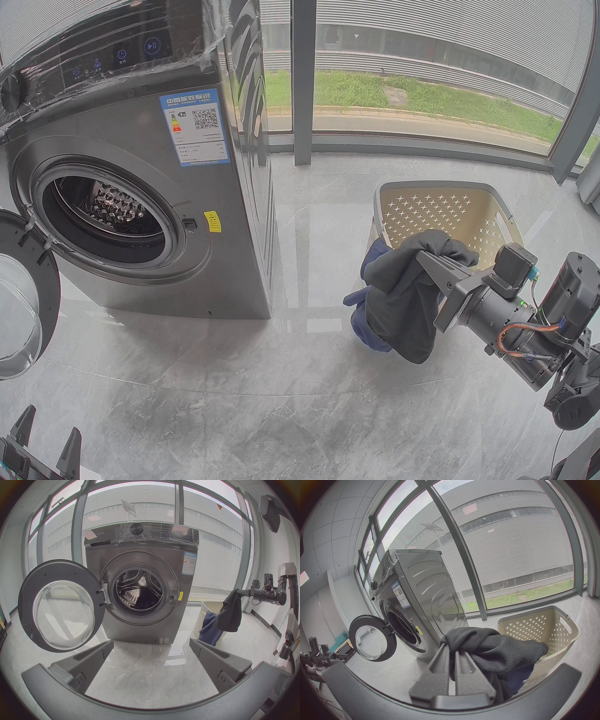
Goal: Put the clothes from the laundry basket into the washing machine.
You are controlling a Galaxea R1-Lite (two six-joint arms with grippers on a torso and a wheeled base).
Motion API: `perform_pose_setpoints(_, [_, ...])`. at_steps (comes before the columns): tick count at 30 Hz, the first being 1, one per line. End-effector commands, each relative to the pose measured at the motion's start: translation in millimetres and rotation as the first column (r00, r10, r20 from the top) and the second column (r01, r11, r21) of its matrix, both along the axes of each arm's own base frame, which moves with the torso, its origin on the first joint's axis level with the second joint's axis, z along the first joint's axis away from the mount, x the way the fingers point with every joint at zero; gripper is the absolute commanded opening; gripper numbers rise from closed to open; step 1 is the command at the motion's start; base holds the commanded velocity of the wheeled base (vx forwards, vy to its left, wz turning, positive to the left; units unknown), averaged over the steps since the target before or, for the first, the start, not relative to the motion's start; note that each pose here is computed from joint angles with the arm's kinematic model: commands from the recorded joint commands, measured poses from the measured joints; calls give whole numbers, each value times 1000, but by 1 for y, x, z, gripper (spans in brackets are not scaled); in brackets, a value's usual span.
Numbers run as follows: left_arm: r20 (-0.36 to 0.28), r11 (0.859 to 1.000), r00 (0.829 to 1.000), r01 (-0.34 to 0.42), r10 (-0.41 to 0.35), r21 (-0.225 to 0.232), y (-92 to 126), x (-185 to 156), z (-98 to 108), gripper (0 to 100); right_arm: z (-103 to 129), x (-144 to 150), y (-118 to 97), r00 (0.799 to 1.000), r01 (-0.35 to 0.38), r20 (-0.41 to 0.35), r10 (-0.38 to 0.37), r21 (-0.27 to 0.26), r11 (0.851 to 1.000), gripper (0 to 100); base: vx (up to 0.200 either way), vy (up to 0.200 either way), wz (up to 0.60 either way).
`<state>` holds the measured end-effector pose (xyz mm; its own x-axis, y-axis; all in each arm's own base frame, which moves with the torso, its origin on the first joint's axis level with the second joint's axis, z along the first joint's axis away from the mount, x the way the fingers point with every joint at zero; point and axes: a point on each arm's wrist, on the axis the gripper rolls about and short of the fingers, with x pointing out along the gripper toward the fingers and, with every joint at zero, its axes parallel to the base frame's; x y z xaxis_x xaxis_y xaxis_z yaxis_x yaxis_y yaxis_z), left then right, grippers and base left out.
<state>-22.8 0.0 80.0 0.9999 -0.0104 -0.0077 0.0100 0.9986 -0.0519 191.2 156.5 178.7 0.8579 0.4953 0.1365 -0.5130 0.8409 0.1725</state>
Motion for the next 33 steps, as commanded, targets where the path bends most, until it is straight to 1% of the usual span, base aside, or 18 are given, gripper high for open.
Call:
perform_pose_setpoints(1, [2, 1000, 1000, 0, 0, 0, 0, 0, -4, 100, 0, 0, 0, 1000, -1, 0, 1, 0, 1000, 0, 0, 200, 0])
perform_pose_setpoints(14, [0, 1000, 1000, 0, 0, 0, 0, 0, -5, 100, 0, 0, 0, 1000, -1, -1, 1, -1, 1000, 0, 0, 200, 0])
perform_pose_setpoints(20, [0, 1000, 1000, 0, 0, 0, 0, 0, -5, 100, 0, 0, 0, 1000, -1, -1, 1, -1, 1000, 0, 0, 0, 0])
perform_pose_setpoints(33, [2, 1000, 1000, 0, 0, 0, 0, 0, -4, 100, 0, 0, 0, 1000, 1, 0, -1, 2, 1000, 0, -200, 0, 0])
